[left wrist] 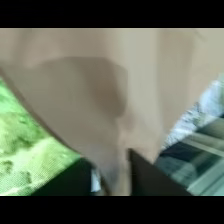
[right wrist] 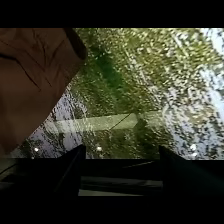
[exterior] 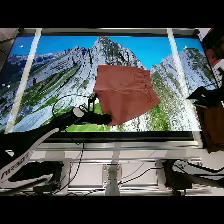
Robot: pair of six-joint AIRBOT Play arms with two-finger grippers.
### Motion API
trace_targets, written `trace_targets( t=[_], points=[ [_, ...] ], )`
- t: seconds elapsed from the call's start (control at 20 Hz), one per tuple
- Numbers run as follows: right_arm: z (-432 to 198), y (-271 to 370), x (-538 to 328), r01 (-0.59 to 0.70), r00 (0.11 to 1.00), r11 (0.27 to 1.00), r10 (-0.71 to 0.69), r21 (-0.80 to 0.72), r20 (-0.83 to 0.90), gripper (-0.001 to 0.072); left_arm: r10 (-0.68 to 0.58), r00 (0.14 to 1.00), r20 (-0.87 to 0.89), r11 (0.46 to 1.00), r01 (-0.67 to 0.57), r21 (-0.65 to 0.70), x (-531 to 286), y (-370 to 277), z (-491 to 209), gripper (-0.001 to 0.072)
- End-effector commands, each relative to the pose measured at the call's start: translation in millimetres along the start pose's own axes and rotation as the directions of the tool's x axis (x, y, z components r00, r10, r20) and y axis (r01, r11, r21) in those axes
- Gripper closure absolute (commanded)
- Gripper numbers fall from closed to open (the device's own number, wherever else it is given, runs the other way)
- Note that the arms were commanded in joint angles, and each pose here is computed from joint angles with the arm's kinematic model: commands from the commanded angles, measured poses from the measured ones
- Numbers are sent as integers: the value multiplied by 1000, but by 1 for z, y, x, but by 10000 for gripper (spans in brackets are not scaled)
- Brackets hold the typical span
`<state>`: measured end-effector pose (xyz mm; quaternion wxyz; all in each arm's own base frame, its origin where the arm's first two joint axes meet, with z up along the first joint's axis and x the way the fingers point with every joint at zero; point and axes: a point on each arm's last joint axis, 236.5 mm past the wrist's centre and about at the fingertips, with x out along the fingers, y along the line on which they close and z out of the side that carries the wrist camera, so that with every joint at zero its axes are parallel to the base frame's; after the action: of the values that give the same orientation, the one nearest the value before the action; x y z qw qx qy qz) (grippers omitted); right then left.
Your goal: Fold the clothes and pants, and hang the long-sleeved shirts on hangers.
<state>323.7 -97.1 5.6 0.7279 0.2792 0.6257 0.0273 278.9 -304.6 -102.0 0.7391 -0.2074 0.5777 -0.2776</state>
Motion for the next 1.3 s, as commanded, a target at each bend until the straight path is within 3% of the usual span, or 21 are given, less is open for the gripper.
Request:
trace_targets(
  t=[0.0,0.1,0.4,0.65,0.85,1.0,1.25],
  points=[
    [-32,3,56,-83,995,991,89,100,-53,188,0,1000,11,1000,0,-3,0,0,3,608],
    [-34,7,80,-101,994,986,104,132,-22,229,1,1000,13,1000,-1,-6,-1,1,4,698],
    [-4,37,110,-179,979,969,159,171,123,229,-9,1000,-1,1000,9,-23,-4,4,4,700],
    [-14,60,149,-235,972,947,231,218,41,229,-28,999,-26,997,26,-72,-13,13,7,701],
    [3,57,159,-254,967,929,234,270,105,230,-32,999,-27,996,29,-89,-17,17,9,700],
    [12,56,158,-259,963,930,228,259,144,304,-32,999,-27,996,29,-89,-17,17,9,701],
    [15,57,158,-260,962,930,225,259,155,308,-28,999,-28,996,26,-85,-17,18,9,701]
  ],
)
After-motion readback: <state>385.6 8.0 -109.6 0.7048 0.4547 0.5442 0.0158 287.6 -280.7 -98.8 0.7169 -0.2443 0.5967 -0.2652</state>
